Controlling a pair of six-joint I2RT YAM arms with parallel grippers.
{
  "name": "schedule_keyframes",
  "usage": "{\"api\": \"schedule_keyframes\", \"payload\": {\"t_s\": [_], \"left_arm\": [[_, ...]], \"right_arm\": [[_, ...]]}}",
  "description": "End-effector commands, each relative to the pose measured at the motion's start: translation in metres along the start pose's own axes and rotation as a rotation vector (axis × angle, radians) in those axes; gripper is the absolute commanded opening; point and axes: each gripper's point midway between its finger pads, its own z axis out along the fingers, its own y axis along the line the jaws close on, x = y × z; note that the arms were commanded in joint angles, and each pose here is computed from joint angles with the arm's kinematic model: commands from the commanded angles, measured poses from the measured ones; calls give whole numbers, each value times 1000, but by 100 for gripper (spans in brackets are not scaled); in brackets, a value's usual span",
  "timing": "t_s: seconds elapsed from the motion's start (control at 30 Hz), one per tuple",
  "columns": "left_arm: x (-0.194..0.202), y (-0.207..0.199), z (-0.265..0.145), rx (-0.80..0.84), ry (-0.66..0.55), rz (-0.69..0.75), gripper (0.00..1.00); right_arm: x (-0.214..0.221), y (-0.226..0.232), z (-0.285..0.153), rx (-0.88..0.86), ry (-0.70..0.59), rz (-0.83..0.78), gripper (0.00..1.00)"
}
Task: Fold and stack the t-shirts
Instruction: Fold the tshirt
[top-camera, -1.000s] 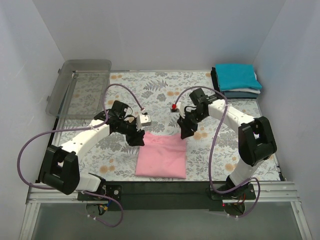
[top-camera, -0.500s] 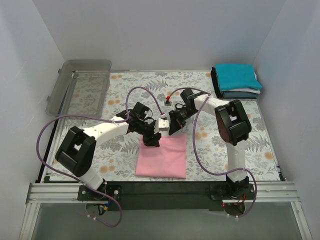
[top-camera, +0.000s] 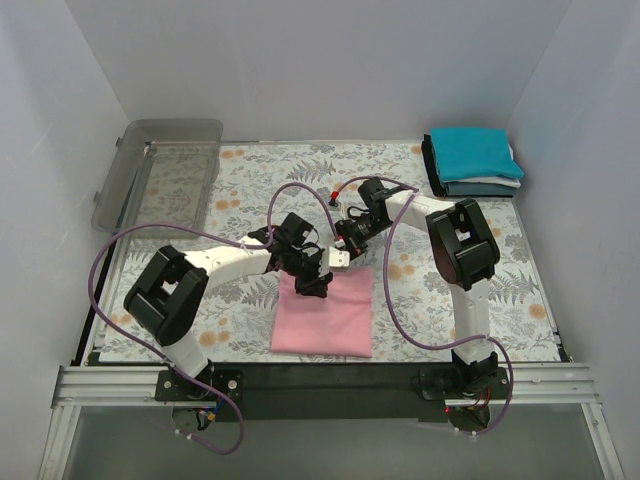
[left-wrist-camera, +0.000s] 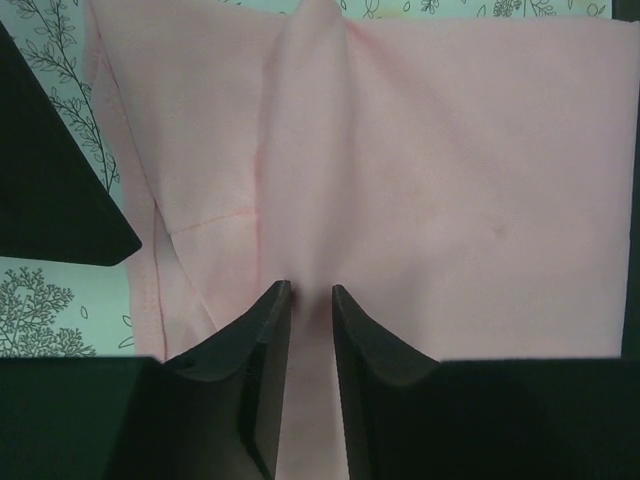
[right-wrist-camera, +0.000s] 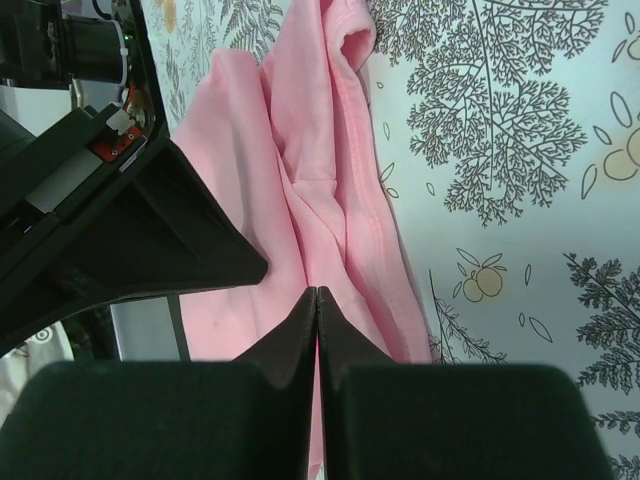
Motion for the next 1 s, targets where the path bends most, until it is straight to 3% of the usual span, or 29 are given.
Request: {"api": "schedule_keyframes", "payload": {"t_s": [0.0,0.3,0.57,0.97], "left_arm": [[-9,2,-1,-13,-22,48,21],[-7,-6,-1,-11,-7,77,0],[-24,-8,-19,-64,-34,120,0],[-33,0,-32,-140,-28,193,0]], "right_arm": [[-9,10,2,-35,-20,-19,4],[-8,15,15,-69,1,-12,4],[-3,22,43,-95,60,-28,4],[29,-9,70,-85,139,51,2]]}}
